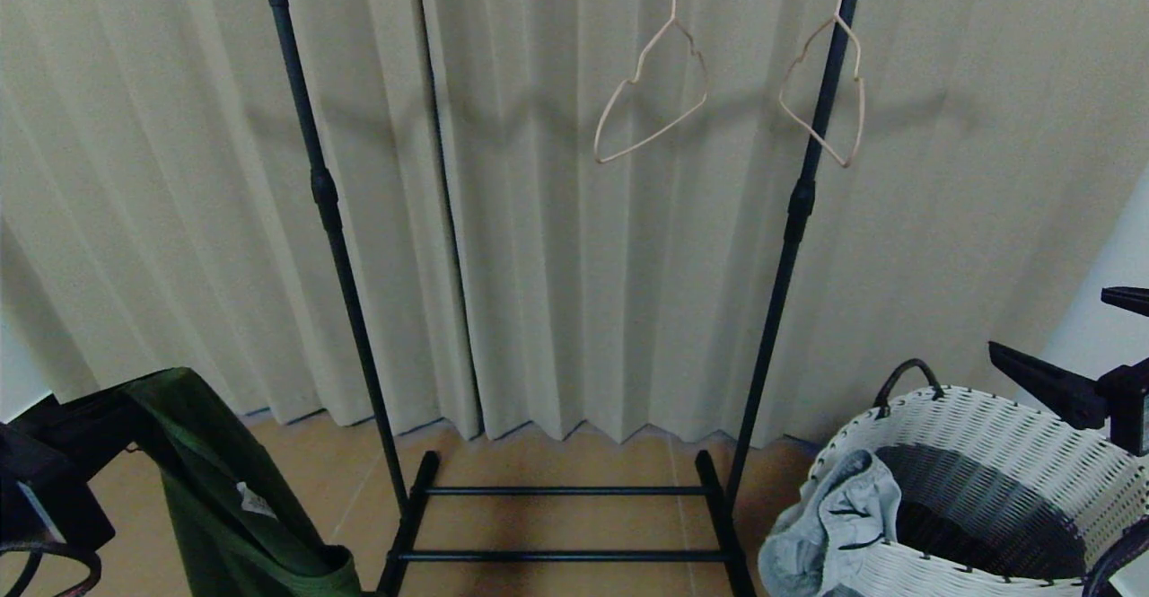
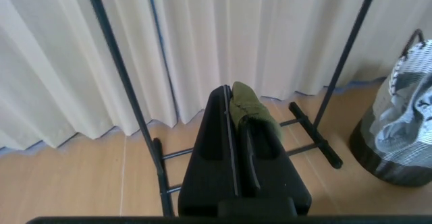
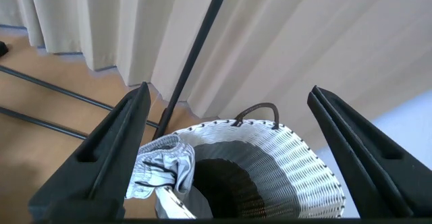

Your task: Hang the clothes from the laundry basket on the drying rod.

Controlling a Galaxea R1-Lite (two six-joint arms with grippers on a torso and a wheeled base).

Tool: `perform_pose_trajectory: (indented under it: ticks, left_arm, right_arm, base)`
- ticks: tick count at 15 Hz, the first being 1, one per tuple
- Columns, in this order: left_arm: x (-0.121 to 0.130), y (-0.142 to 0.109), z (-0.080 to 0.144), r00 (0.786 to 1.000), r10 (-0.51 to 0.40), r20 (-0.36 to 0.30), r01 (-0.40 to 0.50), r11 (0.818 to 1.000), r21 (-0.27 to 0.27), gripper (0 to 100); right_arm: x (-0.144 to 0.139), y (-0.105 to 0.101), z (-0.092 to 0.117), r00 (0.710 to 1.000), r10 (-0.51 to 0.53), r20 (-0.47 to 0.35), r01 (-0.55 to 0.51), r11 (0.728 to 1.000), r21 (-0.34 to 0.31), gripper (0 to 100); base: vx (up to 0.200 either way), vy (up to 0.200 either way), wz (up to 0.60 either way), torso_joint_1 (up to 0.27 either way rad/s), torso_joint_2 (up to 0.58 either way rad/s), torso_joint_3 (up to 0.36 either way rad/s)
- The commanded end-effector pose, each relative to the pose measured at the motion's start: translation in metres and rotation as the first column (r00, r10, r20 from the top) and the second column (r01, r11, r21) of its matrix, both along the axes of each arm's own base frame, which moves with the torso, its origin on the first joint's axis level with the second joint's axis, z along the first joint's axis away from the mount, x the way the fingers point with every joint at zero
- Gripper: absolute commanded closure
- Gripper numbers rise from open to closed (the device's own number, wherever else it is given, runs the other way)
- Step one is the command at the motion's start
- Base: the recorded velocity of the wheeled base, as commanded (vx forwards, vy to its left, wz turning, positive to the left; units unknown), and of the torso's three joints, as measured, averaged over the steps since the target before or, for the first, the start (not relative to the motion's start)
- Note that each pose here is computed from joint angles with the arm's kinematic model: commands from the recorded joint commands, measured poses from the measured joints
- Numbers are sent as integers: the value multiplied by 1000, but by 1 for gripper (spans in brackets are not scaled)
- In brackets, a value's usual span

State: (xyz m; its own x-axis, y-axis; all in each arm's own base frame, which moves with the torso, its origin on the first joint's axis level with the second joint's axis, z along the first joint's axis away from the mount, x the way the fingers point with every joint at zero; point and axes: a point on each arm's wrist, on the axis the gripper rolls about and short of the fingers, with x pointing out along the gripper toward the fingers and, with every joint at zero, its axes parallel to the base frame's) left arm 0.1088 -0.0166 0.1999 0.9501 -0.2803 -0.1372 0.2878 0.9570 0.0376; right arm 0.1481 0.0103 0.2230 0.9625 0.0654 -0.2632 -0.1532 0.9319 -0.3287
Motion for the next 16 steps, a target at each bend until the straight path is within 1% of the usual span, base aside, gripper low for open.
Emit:
perform_pose_trajectory:
  ticks: [1,12,16]
  left_arm:
    - [1,1,-3,1000,6,-13,-6,1000,3,100]
    - [-4,0,-3,1000,-3,4,3,1000,8,100]
    - [-9,1,-1,1000,-3,24,3,1000,7,100]
  right_arm:
    - [1,0,-1,1000,1,-1,-1,1000,2,0]
    - [-1,0,0,1000,2,7,-2,1000,8,0]
    - [-1,0,0,1000,4,7,-4,1000,9,0]
  base:
    - [0,0,0,0,0,0]
    - [0,0,0,0,0,0]
    - [0,0,0,60,-234,-273]
